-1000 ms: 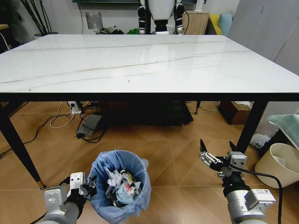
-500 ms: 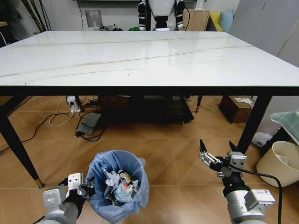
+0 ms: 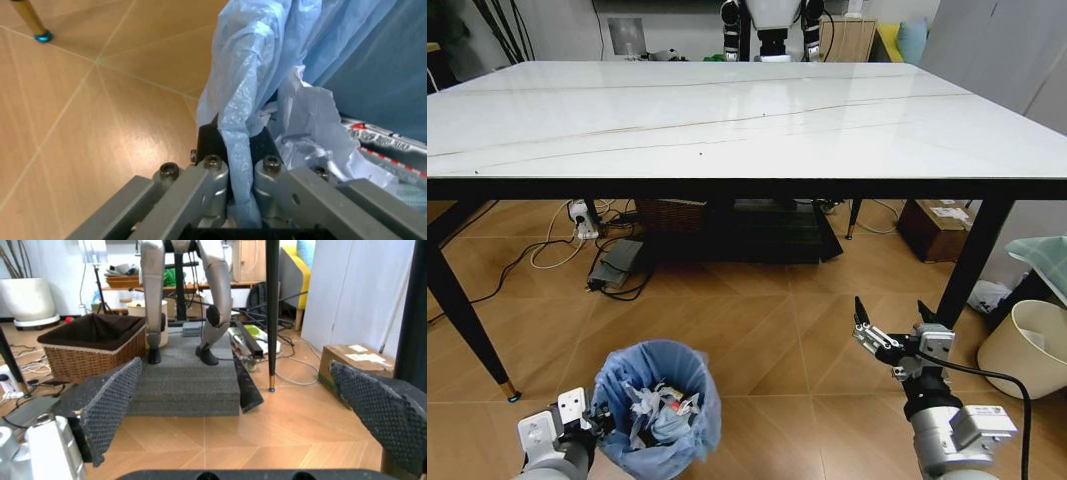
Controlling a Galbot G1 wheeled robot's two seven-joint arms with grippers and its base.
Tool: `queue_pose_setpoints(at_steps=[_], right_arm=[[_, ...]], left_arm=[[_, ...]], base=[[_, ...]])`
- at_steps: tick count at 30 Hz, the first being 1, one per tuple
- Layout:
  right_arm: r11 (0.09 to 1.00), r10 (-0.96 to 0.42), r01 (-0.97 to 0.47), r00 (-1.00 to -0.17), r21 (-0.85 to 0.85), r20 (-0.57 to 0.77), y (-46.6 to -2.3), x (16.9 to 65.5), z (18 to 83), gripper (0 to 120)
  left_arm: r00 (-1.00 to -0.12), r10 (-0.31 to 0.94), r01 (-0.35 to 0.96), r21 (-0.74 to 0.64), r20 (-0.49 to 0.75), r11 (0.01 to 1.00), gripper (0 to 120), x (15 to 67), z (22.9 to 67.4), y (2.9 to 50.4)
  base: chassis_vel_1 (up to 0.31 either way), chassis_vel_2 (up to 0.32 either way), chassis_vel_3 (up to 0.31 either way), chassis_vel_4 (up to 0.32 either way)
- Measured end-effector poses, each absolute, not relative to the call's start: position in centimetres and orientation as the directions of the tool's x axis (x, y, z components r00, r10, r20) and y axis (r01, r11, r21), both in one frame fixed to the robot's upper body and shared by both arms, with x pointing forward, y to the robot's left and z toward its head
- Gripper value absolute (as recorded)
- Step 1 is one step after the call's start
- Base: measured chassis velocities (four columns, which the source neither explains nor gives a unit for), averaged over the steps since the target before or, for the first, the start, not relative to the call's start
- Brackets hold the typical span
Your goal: Pick up the trash bin and place the trash from the table into it.
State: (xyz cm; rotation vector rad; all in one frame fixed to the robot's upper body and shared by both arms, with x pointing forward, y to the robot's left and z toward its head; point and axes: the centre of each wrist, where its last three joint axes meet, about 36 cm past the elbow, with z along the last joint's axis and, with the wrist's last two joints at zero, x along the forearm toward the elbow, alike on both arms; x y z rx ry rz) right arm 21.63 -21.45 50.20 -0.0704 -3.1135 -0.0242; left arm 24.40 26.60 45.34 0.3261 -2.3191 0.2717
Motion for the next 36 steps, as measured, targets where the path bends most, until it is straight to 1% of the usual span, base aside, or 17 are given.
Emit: queue_pose_setpoints(at_steps=[2,4,10,24,36], right_arm=[[0.999,0.045,0.045,-0.999,0.015,0.027,-21.5,21.6,50.2,100],[0.999,0.045,0.046,-0.999,0.015,0.026,-21.5,21.6,50.2,100],[0.999,0.048,0.048,-0.999,0.016,0.024,-21.5,21.6,50.2,100],[0.999,0.050,0.050,-0.998,0.013,0.026,-21.5,21.6,50.2,100],[0.999,0.051,0.051,-0.998,0.012,0.025,-21.5,21.5,50.2,100]], left_arm=[[-0.675,-0.148,-0.313,-0.099,0.722,0.944,0,24.5,45.0,26.7],[-0.672,-0.141,-0.311,-0.104,0.727,0.945,0,24.8,43.8,27.1],[-0.648,-0.171,-0.336,-0.077,0.742,0.939,0,25.0,40.9,28.5],[-0.627,-0.201,-0.348,-0.040,0.753,0.937,0,24.8,38.7,29.8],[-0.634,-0.232,-0.344,-0.001,0.738,0.939,0,24.6,37.6,30.4]], base=[[0.000,0.000,0.000,0.000],[0.000,0.000,0.000,0.000],[0.000,0.000,0.000,0.000],[0.000,0.000,0.000,0.000],[0.000,0.000,0.000,0.000]])
